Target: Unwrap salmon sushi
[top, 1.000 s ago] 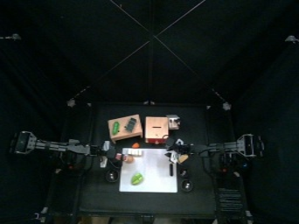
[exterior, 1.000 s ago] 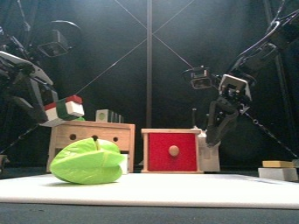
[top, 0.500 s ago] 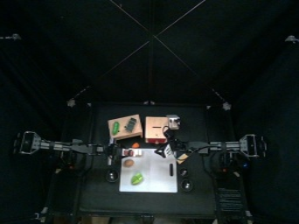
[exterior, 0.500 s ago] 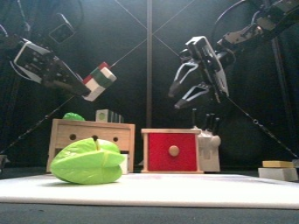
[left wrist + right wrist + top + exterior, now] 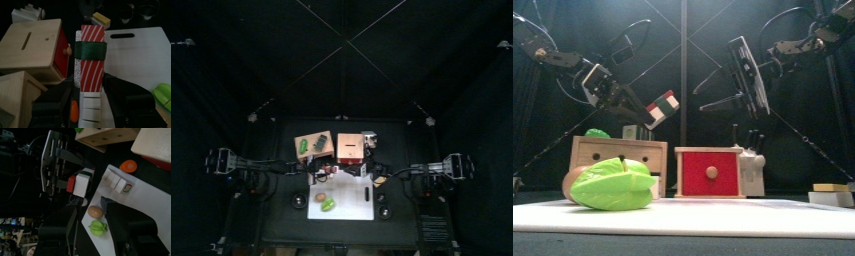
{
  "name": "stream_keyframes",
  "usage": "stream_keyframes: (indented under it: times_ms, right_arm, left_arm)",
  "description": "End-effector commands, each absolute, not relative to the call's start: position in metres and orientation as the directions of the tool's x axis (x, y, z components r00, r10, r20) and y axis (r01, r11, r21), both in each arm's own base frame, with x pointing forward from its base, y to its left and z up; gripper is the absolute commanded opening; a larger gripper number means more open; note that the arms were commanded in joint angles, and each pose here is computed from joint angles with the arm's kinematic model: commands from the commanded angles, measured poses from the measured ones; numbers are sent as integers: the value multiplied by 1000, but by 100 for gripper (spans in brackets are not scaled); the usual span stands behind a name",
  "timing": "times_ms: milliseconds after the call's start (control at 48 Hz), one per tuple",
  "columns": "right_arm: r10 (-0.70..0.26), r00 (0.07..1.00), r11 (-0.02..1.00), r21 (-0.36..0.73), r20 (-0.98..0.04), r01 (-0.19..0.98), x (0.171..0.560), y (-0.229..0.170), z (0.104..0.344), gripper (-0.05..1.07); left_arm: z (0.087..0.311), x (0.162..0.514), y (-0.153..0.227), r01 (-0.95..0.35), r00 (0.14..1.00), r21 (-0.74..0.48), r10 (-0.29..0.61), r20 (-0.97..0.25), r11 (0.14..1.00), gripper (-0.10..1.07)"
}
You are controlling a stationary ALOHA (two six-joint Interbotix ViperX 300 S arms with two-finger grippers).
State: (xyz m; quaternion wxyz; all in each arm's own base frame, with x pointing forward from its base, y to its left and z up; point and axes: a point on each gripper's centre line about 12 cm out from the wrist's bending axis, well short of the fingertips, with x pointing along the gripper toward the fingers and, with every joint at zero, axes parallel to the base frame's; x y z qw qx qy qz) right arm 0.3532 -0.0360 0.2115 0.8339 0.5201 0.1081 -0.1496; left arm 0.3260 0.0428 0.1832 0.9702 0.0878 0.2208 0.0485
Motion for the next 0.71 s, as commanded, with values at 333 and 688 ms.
stream_keyframes:
  times_ms: [333, 688]
  right_arm:
    - [-150, 949, 395, 863, -277, 314, 366, -38, 231, 104]
    - [-145, 952, 419, 855, -269, 306, 380, -40, 233, 104]
  left_arm:
    - [198, 353, 50, -45, 911, 252, 143, -386, 967, 59]
    - [201, 370, 54, -48, 915, 261, 148, -376, 964, 59]
